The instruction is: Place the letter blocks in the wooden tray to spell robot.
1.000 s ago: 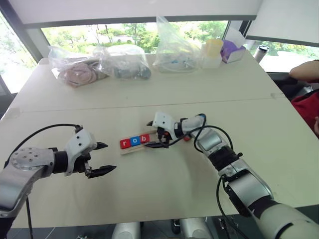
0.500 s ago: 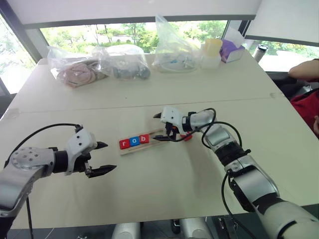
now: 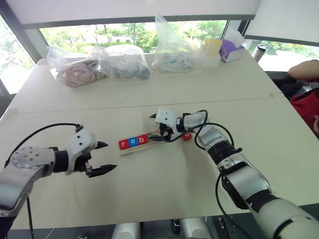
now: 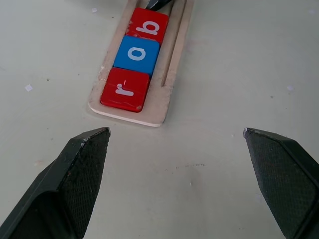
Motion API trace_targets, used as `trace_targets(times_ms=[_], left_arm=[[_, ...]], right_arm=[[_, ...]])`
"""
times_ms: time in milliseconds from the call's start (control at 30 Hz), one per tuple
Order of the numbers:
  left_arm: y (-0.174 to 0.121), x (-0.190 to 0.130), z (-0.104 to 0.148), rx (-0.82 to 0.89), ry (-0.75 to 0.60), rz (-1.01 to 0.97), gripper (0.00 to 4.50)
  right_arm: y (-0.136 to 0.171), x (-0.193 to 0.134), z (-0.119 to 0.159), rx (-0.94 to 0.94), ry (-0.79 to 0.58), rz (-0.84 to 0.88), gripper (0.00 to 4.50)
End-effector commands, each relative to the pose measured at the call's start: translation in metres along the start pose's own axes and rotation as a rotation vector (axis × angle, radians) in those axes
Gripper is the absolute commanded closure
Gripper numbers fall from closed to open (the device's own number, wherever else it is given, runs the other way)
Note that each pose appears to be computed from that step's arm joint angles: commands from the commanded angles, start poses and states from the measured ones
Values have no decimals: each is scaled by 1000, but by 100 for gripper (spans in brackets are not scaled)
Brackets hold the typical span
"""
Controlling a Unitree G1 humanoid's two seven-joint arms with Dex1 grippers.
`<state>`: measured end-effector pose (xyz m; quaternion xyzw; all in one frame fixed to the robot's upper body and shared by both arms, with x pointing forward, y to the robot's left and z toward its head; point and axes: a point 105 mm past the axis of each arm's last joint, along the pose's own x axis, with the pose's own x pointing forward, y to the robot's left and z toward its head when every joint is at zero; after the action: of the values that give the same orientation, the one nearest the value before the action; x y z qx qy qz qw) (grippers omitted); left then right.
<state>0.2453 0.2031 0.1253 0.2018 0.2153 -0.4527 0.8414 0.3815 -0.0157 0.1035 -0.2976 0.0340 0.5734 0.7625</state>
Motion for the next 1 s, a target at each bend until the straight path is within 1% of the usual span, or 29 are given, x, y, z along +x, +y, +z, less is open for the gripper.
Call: trace_targets(times_ms=[33, 100, 200, 300, 333, 433, 500, 600, 700, 833, 1000], left_arm=[[-3, 1, 4, 26, -2, -3, 0], [-3, 1, 4, 26, -3, -5, 0], [-4, 3, 7, 33, -9, -17, 0], [-4, 4, 13, 42, -34, -40, 0], [-3, 5, 19, 47, -55, -52, 0], [-1, 5, 31, 48, -100, -74, 0], [1, 5, 43, 36, -151, -85, 0], [3, 6, 54, 19, -197, -102, 0], [6, 7, 56, 21, -193, -107, 0], [14, 12, 51, 31, -172, -105, 0], [16, 15, 46, 50, -144, -109, 0]], right_arm=[[-10, -5, 13, -40, -29, -24, 4], [-15, -10, 9, -41, -11, -42, 4], [-29, -33, 3, -36, 19, -108, 4], [-37, -56, 7, 58, -16, -190, 4], [-37, -70, 7, 130, -34, -249, 4], [-22, -96, 8, 290, -30, -367, 4], [2, -106, 3, 392, 21, -444, 4], [31, -113, -3, 490, 101, -529, 4], [42, -115, -4, 569, 129, -593, 4], [44, -109, -22, 582, 191, -648, 4], [36, -104, -34, 580, 208, -670, 4]])
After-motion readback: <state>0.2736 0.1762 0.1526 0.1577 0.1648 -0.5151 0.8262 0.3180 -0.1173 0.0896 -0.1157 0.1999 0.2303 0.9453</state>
